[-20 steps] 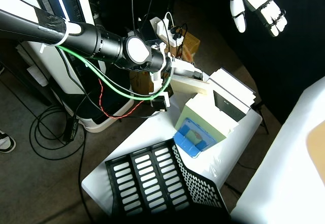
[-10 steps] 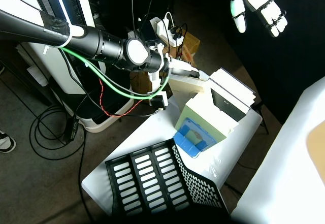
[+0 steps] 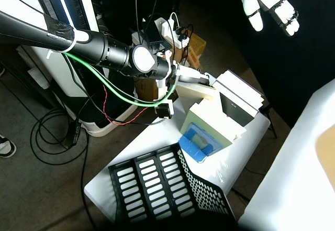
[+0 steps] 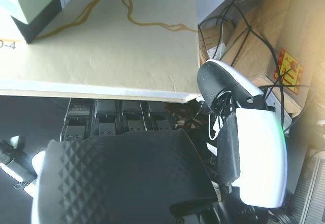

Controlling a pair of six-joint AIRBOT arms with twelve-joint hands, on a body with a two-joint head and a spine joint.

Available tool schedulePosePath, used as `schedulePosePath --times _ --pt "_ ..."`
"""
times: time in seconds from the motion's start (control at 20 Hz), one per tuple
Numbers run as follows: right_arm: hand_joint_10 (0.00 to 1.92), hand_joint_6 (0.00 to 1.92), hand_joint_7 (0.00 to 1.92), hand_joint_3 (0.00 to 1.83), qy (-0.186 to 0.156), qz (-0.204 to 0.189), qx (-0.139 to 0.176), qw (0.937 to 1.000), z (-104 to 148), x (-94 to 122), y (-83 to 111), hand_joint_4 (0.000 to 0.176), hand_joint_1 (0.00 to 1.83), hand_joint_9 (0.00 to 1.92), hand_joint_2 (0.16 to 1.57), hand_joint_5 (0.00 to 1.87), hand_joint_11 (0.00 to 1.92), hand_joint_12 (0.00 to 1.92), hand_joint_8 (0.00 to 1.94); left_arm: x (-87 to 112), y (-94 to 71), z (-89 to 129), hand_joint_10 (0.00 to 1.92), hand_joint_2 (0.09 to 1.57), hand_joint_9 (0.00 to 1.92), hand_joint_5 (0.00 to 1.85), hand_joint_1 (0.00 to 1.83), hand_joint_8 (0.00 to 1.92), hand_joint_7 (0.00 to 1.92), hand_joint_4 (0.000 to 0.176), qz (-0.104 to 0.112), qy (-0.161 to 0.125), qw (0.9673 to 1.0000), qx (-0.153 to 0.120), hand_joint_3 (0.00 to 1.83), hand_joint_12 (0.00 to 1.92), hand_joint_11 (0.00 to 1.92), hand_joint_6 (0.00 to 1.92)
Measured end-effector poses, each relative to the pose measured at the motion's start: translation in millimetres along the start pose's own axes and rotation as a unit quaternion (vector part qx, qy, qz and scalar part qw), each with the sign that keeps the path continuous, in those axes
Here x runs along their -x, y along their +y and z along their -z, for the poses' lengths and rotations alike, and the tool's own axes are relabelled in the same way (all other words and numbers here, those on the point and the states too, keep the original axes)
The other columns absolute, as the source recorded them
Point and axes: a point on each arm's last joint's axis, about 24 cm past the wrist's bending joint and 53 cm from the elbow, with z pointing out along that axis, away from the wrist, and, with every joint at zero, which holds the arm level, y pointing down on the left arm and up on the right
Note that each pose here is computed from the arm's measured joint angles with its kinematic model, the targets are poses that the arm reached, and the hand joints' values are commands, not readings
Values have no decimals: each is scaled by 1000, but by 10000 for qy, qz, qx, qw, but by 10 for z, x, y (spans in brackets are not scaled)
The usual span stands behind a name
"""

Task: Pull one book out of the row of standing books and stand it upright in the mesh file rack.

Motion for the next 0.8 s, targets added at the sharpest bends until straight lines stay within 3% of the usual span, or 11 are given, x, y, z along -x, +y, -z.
schedulePosePath --times 0.05,0.15,0.2,0.4,0.55,0.65,0.8 --pt "0 7 131 603 3 2 -3 10000 0 -1 -1 0 319 88 1072 100 0 629 0 -6 -18 -10 0 1329 0 0 362 0 0 111 27 -11 10000 -19 0 0 0 0" --pt "0 7 131 604 -3 7 7 10000 -5 3 9 0 319 88 1071 100 0 629 0 -40 -25 -13 0 1330 0 0 320 0 0 131 35 15 10000 -38 0 0 0 0" --pt "0 7 131 604 -3 13 12 10000 -26 7 20 0 319 88 1071 100 0 629 0 -54 -21 -12 0 1326 0 0 350 0 0 110 35 35 10000 -31 0 0 0 0" --pt "0 7 131 605 18 156 33 9999 -65 12 75 0 319 88 1071 100 0 629 0 -48 -15 -13 0 1334 0 0 333 0 0 122 44 26 10000 -17 0 0 0 0" --pt "0 7 131 605 24 167 47 9998 -108 14 108 0 319 88 1070 100 0 629 0 -57 -16 -12 0 1339 0 0 338 0 0 112 37 45 10000 -20 0 0 0 0" --pt "0 7 131 606 50 191 80 9998 -127 -21 154 0 319 88 1070 100 0 629 0 -58 -15 -12 0 1336 0 24 371 0 0 86 38 46 10000 -18 0 0 0 9" --pt "0 7 131 607 45 194 85 9998 -169 -33 154 0 319 88 1070 100 0 629 0 -58 -12 -12 0 1334 0 17 361 0 0 92 40 46 10000 -11 0 0 0 5"
